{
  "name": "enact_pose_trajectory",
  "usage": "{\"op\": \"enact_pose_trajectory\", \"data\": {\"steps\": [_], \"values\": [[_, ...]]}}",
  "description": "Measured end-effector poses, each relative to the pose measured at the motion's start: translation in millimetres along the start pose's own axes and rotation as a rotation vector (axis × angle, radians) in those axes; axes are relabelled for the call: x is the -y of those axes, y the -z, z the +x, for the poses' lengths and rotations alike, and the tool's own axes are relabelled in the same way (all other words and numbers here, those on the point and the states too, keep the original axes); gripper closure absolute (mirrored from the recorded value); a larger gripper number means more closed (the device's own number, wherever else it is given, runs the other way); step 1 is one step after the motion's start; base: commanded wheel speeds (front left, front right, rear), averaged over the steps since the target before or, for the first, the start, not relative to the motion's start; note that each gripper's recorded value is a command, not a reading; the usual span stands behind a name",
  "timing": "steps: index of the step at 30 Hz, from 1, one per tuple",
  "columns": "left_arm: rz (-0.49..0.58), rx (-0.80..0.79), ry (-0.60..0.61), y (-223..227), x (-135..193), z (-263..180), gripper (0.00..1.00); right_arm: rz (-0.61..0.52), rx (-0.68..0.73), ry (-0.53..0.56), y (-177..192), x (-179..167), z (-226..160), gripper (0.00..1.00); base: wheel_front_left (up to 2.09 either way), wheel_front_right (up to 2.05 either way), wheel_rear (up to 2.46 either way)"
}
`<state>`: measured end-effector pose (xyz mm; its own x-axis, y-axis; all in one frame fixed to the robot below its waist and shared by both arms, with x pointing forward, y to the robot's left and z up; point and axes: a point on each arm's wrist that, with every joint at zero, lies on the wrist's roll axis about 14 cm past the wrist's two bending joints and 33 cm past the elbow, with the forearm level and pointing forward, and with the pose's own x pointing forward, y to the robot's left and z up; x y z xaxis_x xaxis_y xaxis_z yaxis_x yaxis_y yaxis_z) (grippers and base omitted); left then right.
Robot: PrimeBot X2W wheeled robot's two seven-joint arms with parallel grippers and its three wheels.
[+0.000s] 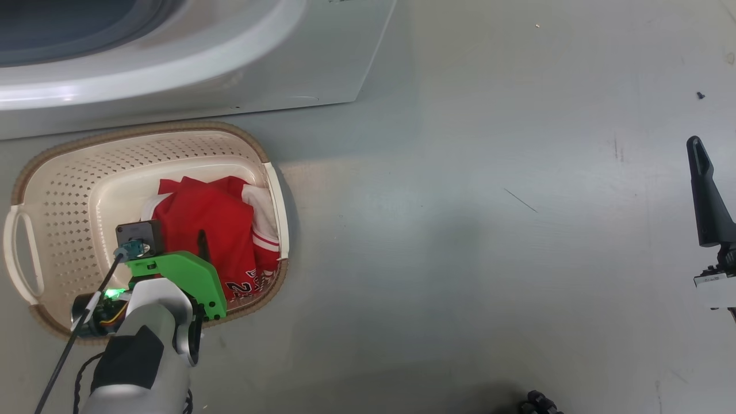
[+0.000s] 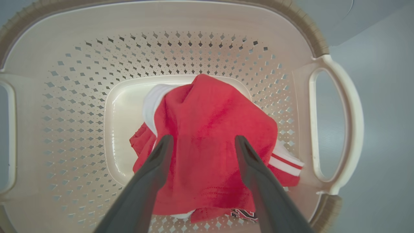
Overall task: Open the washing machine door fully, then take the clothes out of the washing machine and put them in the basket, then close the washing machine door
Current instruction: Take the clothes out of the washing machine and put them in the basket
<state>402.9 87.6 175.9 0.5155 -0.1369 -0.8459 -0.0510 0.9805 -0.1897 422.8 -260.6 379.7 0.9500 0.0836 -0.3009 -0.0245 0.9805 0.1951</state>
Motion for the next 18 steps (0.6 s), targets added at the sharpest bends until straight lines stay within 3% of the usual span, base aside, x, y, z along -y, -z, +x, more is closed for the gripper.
{"op": "enact_pose_trajectory", "data": {"steps": [8, 18], "values": [[-0.024, 0.028, -0.006, -6.0, -1.7, -7.8, 0.0, 0.003, 0.023, -0.016, -7.4, -5.5, 0.5, 0.0, 0.0, 0.0, 0.0], [-0.008, 0.193, 0.006, -42.3, 1.0, -31.6, 0.0, 0.013, 0.105, -0.06, -32.7, -22.5, 4.2, 0.0, 0.0, 0.0, 0.0]]}}
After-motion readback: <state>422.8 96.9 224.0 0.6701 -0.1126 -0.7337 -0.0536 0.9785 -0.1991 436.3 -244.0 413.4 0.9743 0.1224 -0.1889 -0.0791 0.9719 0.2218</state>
